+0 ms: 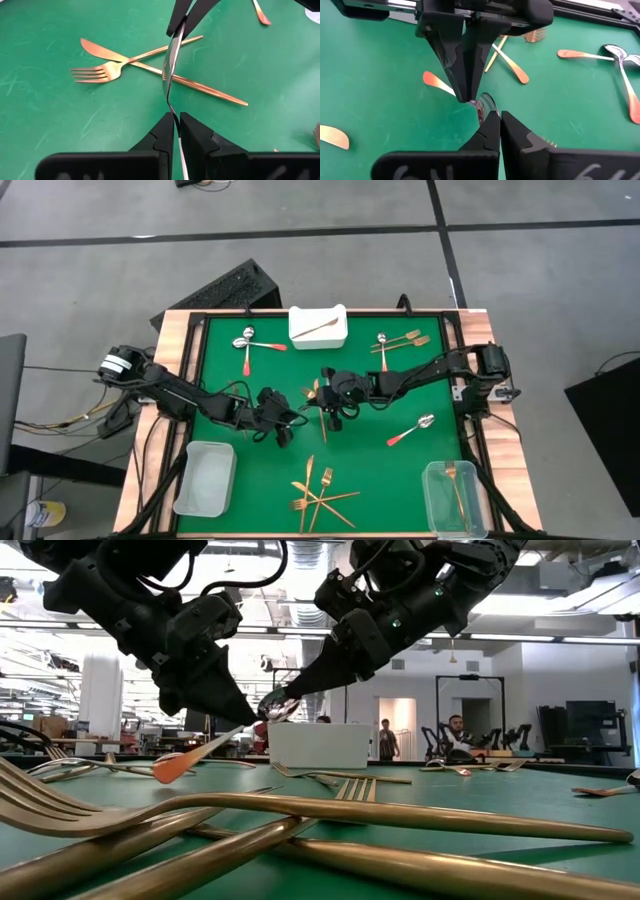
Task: Sort silverware by color (type)
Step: Put the orange spoon into the gray bin
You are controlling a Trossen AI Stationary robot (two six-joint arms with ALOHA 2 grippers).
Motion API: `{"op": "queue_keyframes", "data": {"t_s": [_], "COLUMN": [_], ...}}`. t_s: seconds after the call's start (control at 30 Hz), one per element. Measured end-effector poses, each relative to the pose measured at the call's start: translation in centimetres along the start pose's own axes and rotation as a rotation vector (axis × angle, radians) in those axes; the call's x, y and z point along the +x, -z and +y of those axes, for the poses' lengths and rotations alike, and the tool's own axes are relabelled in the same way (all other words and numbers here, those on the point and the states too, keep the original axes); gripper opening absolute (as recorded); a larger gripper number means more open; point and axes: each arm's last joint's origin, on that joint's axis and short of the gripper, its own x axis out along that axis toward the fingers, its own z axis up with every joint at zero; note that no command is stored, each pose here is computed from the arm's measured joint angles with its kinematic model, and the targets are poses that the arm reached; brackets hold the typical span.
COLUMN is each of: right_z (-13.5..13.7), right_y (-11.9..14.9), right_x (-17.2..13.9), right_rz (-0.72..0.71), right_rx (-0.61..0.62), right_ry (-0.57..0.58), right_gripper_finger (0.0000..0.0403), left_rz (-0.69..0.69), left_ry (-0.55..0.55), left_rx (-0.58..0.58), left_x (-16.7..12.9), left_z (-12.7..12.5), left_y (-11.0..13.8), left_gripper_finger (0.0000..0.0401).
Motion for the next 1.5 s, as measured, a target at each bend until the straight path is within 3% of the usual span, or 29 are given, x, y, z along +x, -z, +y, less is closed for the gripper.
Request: {"op": "queue_keyframes", "data": {"t_s": [0.53,0.73,0.93,1.13,1.33,1.5], "right_z": [0.2,0.1,-0.1,-1.0,-1.1,-0.7], "right_y": [-0.6,-0.6,-0.9,-1.5,-0.6,1.1], "right_x": [0.0,0.0,-0.3,-2.7,-4.7,-6.2], "right_rz": [-0.051,-0.054,-0.047,0.044,0.074,0.093], "right_rx": [-0.078,-0.093,-0.012,0.116,0.167,0.204], "right_ry": [0.005,0.007,0.103,0.282,0.294,0.292], "right_gripper_finger": [0.0017,0.0021,0.0071,0.012,0.0131,0.013], "left_rz": [-0.012,-0.01,0.014,0.128,0.215,0.263], "left_ry": [-0.002,-0.012,-0.056,-0.206,-0.24,-0.253], "left_rx": [0.011,0.021,-0.029,-0.201,-0.281,-0.404], "left_x": [0.0,0.0,-0.8,-5.2,-11.6,-15.3], "left_z": [0.0,0.0,0.6,0.6,-2.1,-3.8], "left_y": [-0.1,0.0,-0.1,-2.1,-4.5,-2.5], "left_gripper_finger": [0.0073,0.0026,0.0002,0.0,0.0,0.0]}}
